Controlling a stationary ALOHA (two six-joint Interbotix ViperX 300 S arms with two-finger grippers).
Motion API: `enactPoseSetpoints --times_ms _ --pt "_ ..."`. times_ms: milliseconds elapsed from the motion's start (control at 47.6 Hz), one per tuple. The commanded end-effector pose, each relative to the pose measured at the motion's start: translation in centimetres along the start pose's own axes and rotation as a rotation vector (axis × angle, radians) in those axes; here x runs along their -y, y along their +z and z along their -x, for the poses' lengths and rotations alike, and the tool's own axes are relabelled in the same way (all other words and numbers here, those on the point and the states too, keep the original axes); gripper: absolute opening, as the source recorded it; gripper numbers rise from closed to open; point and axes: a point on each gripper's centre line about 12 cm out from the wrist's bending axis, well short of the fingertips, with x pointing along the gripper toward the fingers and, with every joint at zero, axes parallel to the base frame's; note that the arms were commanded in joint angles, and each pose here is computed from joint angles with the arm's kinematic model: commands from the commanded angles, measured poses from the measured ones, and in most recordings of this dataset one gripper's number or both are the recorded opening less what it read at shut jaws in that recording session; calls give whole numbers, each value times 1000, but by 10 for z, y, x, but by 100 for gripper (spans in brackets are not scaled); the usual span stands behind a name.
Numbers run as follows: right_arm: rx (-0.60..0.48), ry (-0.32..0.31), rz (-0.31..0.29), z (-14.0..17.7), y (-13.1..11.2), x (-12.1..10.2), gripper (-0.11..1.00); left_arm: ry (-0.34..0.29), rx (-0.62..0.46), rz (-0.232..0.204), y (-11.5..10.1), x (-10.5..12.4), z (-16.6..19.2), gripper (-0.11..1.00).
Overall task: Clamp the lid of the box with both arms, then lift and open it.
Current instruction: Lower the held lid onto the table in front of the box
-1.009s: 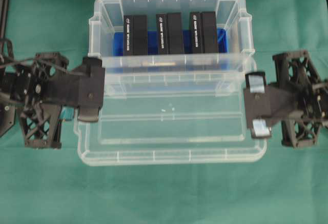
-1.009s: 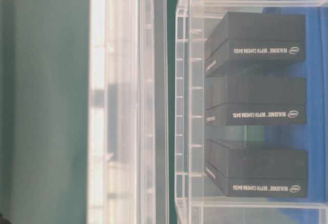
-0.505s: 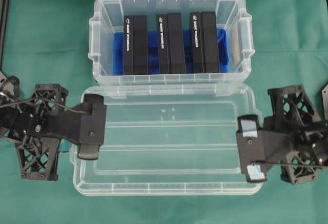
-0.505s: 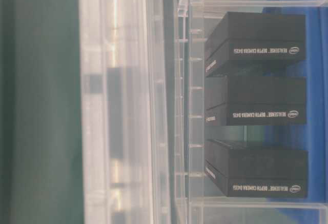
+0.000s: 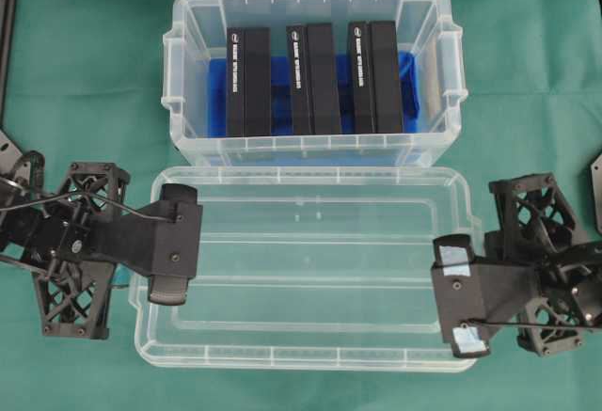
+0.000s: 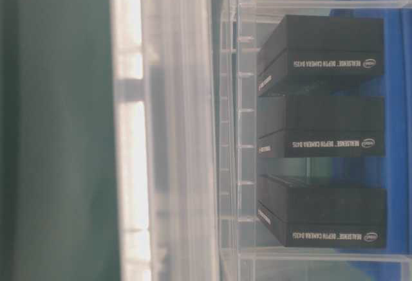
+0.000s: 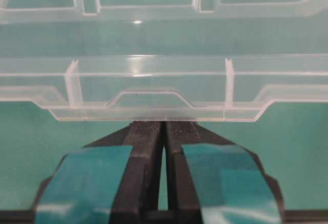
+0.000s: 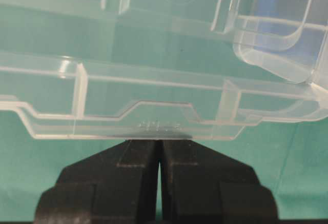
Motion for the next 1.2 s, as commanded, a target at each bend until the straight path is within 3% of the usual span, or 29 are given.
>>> enactPoseSetpoints --times_ms 0,294,925,1177 --pt "87 4 -13 14 18 3 0 -3 90 16 20 -1 17 1" --pt "50 -4 -41 -10 15 -4 0 -18 107 -8 21 8 -6 1" --pt "75 91 -122 -89 -14 -26 0 -59 126 86 -17 10 -91 1" --pt "75 123 -103 -116 -20 -36 0 -66 121 82 -24 14 -122 1"
